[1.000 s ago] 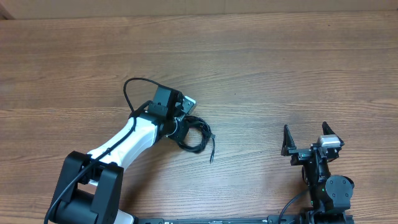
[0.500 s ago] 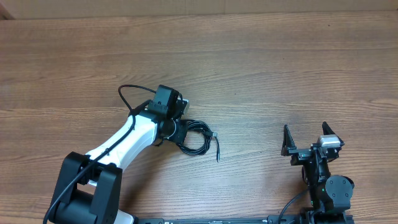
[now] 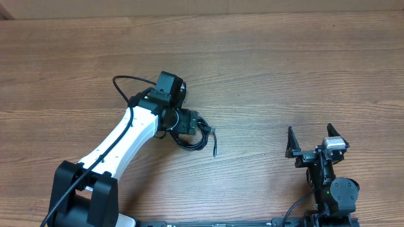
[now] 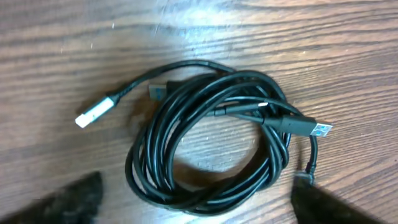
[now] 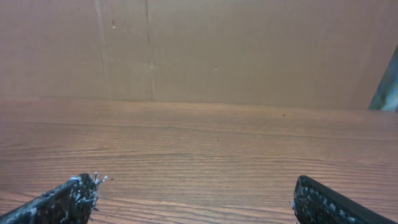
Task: Untangle cables
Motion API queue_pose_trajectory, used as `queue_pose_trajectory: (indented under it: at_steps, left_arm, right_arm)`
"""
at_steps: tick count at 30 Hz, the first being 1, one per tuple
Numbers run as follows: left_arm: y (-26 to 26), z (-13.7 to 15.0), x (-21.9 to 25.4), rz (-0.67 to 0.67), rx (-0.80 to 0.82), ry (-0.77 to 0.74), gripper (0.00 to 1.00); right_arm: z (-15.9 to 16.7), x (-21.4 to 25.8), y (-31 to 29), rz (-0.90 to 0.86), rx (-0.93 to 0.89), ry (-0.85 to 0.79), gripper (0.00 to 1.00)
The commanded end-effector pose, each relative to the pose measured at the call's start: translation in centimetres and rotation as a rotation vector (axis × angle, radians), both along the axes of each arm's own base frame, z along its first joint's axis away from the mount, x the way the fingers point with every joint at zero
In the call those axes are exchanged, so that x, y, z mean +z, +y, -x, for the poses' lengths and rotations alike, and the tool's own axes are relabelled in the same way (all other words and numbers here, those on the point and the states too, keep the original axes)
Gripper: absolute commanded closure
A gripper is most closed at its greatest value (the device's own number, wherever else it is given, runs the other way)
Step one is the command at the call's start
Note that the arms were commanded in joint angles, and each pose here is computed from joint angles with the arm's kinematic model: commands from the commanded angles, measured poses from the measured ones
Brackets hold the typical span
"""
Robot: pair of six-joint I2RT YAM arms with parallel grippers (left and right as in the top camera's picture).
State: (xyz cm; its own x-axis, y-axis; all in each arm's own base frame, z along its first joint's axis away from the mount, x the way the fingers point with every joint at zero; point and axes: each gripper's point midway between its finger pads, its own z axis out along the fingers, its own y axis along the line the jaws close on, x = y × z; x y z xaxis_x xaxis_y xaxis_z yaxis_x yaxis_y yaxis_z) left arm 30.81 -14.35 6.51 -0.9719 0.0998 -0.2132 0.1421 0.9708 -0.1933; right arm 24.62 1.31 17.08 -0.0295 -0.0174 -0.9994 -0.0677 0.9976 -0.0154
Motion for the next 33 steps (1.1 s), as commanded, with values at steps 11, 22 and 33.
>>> queue_pose_trajectory:
  at_steps: [11,22,33]
  left_arm:
    - [2.2,5.2,-4.6,0.015,0.636,0.259,0.0]
    - [1.7,3.6,-5.4,0.031,0.637,0.185,0.35]
    - [0.5,5.3,-7.7,-0.017,0.534,0.259,0.96]
  right_arm:
    - [0.0,-0.1,0.1,0.003,0.003,-0.008,0.0]
    - [0.0,-0.1,0.1,0.003,0.003,-0.008,0.0]
    - [0.0,-0.1,0.1,0.003,0.003,-0.007,0.0]
